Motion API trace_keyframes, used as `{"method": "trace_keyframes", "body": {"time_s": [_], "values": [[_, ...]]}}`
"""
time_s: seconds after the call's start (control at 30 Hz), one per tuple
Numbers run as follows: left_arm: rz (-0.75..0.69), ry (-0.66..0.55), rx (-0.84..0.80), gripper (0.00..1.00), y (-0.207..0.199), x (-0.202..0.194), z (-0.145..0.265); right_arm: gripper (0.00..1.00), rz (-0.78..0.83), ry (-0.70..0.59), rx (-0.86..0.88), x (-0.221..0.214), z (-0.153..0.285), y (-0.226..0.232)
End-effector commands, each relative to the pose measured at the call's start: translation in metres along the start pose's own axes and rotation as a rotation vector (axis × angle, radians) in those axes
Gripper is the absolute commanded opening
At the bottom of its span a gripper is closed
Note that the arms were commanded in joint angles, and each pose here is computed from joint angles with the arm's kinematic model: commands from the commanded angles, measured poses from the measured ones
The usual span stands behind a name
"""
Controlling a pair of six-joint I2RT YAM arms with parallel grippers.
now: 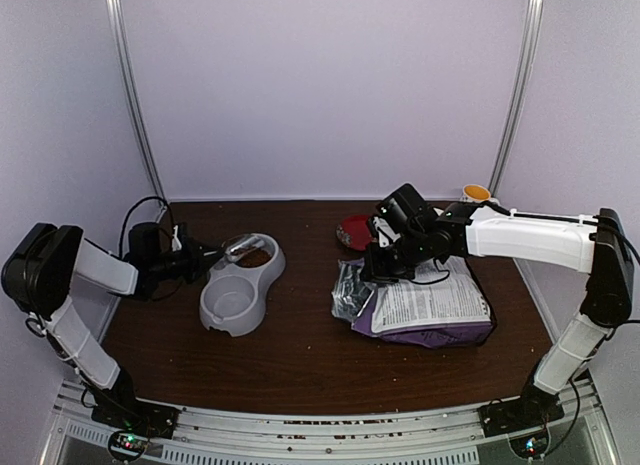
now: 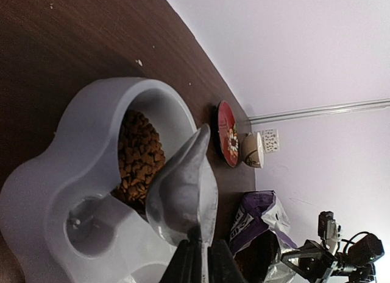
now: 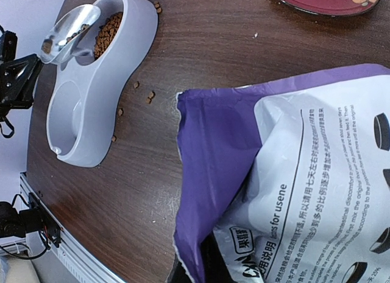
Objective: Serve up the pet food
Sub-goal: Move the pet food bowl to the center of the board, then place the pet food in the pet food bowl.
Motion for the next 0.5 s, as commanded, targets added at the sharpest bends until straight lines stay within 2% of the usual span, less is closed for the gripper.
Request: {"method": "trace_keyframes", "body": {"time_s": [0.0,0.47], "values": [[-0.095,-0.062,-0.095,0.00,-0.033,0.009,0.016,0.00,-0.023,-0.017,-0.037,0.002,0.007,-0.012],[-0.153,-0.049,-0.056,0.00,-0.058,-0.016,0.061,0.00,-0.031,-0.021,-0.021,-0.003,0.010,-0.016]]}}
Point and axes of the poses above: each gripper's point midway between its finger pads, its own z axis back along the fingers, its own y axis along the line the jaws close on, x = y × z, the point moved 8 cm from there along z, back along the fingers, and after that the axes turned 15 degrees about -z, right-handed, at the moved point
